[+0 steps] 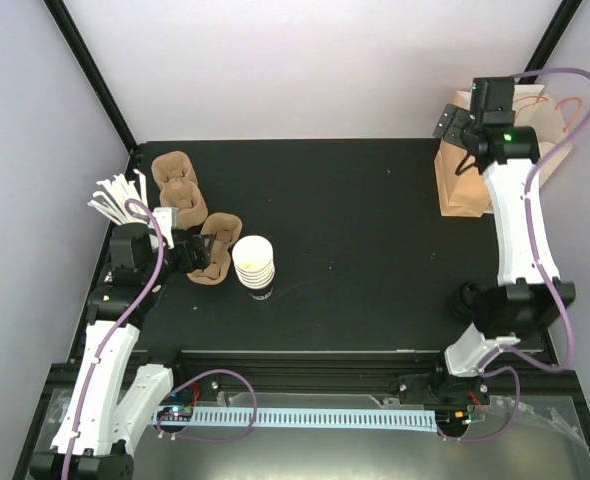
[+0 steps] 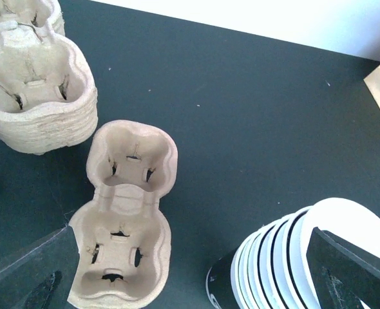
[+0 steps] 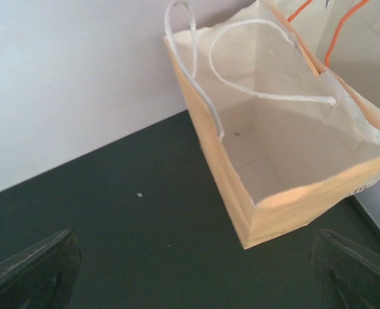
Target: Pack the takeout coffee
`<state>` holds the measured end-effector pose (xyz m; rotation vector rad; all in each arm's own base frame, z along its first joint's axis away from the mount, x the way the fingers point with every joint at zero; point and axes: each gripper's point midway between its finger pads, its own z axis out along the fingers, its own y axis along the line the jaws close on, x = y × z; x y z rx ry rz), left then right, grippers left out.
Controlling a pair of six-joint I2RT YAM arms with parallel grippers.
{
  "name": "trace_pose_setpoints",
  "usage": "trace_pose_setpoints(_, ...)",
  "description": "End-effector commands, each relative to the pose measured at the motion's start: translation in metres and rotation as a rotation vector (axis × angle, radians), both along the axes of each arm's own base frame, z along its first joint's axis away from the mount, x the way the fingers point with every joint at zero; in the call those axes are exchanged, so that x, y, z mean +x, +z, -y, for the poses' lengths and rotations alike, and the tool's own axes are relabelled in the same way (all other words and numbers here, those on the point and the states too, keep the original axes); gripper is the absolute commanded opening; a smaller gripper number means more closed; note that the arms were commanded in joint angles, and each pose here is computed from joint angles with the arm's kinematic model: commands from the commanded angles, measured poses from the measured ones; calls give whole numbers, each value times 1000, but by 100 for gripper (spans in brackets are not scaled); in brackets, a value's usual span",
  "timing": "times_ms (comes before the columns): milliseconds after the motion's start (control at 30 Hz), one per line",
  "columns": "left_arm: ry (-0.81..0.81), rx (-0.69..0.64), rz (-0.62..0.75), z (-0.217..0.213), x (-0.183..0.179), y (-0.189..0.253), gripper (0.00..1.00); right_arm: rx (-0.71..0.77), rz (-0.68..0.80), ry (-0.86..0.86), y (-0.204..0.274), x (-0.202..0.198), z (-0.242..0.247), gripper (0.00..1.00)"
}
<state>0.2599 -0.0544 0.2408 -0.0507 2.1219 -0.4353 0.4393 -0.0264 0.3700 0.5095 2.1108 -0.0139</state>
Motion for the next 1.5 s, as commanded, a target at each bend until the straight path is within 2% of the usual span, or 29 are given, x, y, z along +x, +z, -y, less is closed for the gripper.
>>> trace_pose_setpoints(0,-52,-7,36,9,2,7,99,-138,-163,-50,-35,21,23,100)
trace_pose_setpoints(200,-53,-6,30,9,4,5,99,-129,-267,-31,-68,62,44,96)
trace_pose_setpoints(433,-49,-1,22,8,4,3,99,-215,-331,-18,-97,86,55,83)
trace_pose_setpoints(833,-52,1,23,8,4,4,99,-276,-402,39,-118,95,40,20)
trace_pose_setpoints(1000,-51,-1,26,8,3,5,99,-314,-370,99,-97,87,12,5)
trace_pose_setpoints(1067,-52,-1,30,8,3,6,99,-297,-358,134,-89,80,-3,2)
trace_pose_setpoints(1467,-66,-10,46,11,1,9,99,-253,-339,388,-69,5,-119,1)
